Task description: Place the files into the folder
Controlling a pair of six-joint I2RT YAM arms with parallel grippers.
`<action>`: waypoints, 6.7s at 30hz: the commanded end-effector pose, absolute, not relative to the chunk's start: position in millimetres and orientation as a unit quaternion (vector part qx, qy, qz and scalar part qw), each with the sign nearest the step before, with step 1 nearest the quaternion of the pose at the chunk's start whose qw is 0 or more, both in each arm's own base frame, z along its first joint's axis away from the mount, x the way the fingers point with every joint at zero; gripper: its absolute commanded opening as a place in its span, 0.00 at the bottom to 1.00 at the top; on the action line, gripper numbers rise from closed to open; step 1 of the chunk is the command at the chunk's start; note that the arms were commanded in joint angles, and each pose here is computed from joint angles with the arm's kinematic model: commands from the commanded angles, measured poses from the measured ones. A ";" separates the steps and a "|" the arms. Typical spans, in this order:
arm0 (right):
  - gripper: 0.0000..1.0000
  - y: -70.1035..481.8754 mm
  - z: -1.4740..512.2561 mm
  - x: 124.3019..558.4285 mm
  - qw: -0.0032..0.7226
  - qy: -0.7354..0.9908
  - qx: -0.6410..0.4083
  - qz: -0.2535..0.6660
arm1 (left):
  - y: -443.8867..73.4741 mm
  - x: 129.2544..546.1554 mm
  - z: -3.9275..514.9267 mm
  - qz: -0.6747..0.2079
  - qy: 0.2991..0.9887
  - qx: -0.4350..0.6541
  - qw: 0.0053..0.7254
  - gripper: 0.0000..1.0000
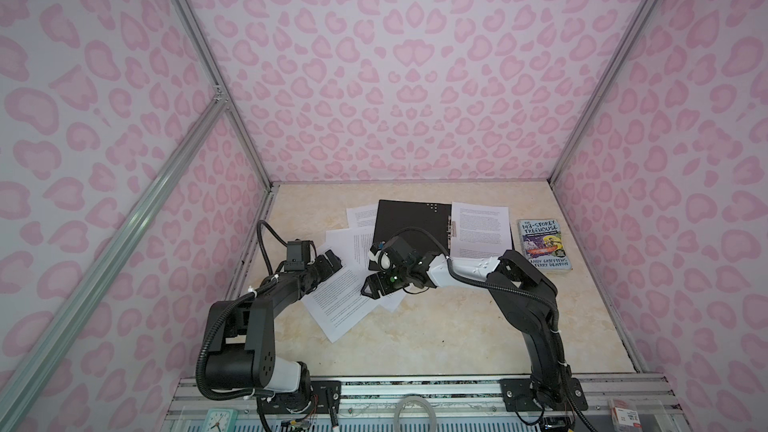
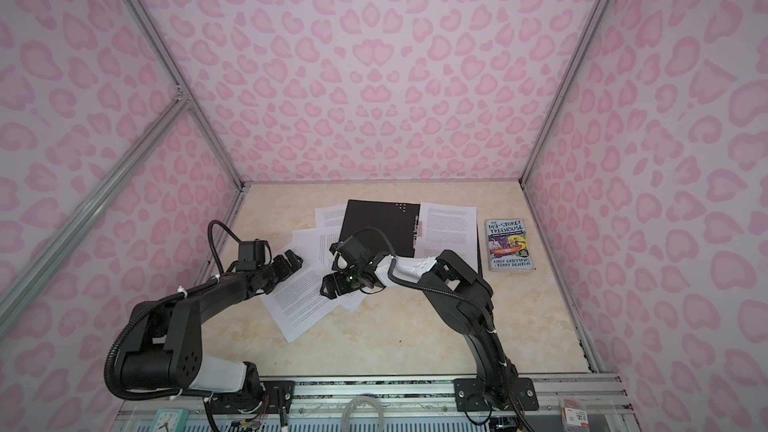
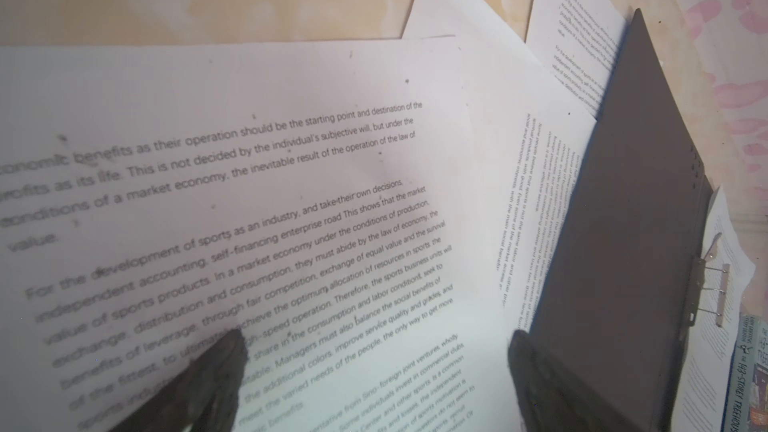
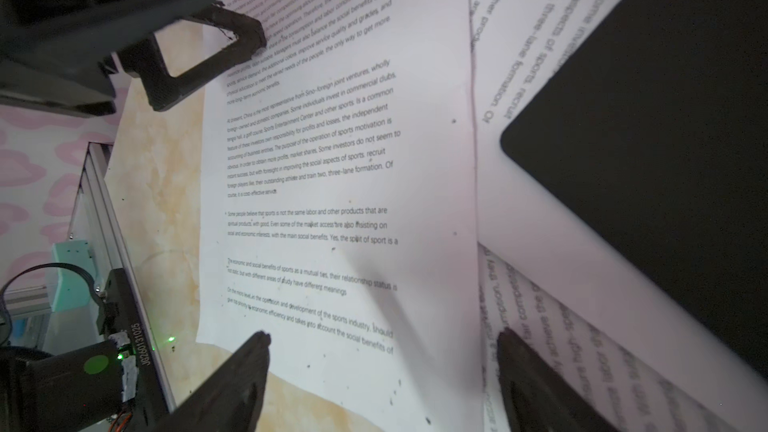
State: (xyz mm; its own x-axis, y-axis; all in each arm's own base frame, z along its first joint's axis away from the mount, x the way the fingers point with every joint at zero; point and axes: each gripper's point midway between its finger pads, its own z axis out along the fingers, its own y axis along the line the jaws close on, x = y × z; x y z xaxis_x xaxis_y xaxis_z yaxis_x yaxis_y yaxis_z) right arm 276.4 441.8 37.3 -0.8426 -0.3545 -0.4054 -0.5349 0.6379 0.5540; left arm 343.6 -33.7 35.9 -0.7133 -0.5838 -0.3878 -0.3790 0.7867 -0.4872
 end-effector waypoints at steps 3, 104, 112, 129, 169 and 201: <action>0.86 447.0 16.8 265.4 0.082 0.903 -0.232 0.353 | -35.6 316.6 15.4 -0.178 0.918 -0.285 0.212 1.00; 0.00 27.5 90.4 417.1 0.257 0.948 0.134 0.127 | -196.1 229.6 285.1 -0.508 0.681 0.129 0.511 0.97; 0.00 23.8 87.5 428.2 0.256 0.947 0.133 0.141 | -195.2 230.9 283.4 -0.504 0.684 0.126 0.513 0.97; 0.00 38.2 86.9 436.1 0.267 0.935 0.142 0.184 | -194.0 234.4 279.8 -0.500 0.689 0.118 0.512 0.97; 0.58 29.2 68.6 427.6 0.248 0.943 0.164 0.149 | -189.0 237.4 278.9 -0.489 0.694 0.102 0.518 0.97; 0.72 20.9 54.1 439.1 0.210 0.957 0.160 0.117 | -187.8 251.2 261.1 -0.465 0.723 0.084 0.504 0.97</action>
State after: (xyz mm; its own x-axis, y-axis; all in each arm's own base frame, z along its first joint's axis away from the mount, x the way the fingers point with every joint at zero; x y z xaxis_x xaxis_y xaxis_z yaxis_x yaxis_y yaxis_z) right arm 438.8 20.2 57.9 -0.8487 0.3764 -0.3717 0.2748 0.9141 0.2982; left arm 249.6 -187.7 253.1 -0.5025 -0.3466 -0.7921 0.5734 0.5520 -0.6053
